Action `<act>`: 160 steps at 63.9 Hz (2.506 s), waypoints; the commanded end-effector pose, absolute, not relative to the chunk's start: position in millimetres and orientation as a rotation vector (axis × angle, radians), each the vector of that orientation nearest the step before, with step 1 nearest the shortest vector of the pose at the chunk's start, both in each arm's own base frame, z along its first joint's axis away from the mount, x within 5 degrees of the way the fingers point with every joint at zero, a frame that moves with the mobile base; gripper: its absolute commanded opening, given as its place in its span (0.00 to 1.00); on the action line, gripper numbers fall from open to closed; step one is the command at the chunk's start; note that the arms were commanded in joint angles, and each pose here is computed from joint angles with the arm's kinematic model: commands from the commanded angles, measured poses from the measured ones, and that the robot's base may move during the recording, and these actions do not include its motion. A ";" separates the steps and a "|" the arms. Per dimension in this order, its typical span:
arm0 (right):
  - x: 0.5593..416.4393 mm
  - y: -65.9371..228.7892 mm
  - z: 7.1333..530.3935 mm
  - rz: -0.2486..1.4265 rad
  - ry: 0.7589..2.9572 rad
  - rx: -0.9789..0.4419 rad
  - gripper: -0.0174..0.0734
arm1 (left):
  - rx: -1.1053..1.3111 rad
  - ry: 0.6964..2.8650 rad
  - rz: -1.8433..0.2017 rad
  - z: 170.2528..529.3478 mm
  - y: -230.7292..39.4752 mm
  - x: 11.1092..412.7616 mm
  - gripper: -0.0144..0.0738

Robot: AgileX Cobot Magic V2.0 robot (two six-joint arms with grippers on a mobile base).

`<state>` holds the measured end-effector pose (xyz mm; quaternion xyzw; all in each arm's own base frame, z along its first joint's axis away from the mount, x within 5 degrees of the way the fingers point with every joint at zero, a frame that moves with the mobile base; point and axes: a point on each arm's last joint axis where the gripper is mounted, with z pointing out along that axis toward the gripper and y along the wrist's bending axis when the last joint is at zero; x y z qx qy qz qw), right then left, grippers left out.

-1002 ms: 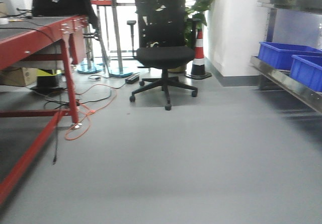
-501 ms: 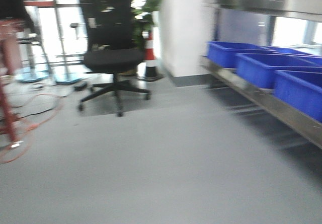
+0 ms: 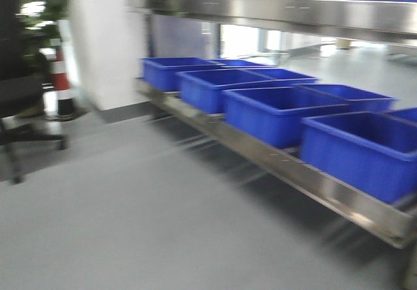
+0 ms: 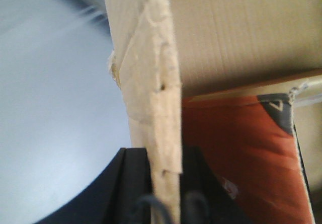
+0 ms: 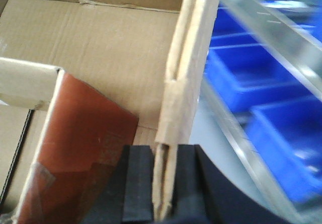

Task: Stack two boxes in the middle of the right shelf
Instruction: 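Turn toward the steel shelf rack holding the boxes in both grippers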

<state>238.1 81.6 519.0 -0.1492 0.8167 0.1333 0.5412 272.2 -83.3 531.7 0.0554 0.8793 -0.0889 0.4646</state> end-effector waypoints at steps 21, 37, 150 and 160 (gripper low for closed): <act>234.0 78.6 528.8 0.297 1.870 -0.347 0.03 | 0.127 2.075 -0.173 543.5 -77.4 268.8 0.04; 234.0 78.6 528.8 0.297 1.870 -0.347 0.03 | 0.127 2.075 -0.173 543.5 -77.4 268.8 0.04; 234.0 78.6 528.8 0.297 1.870 -0.347 0.03 | 0.127 2.075 -0.173 543.5 -77.4 268.8 0.04; 234.0 78.6 528.8 0.297 1.870 -0.347 0.03 | 0.127 2.075 -0.173 543.5 -77.4 268.8 0.04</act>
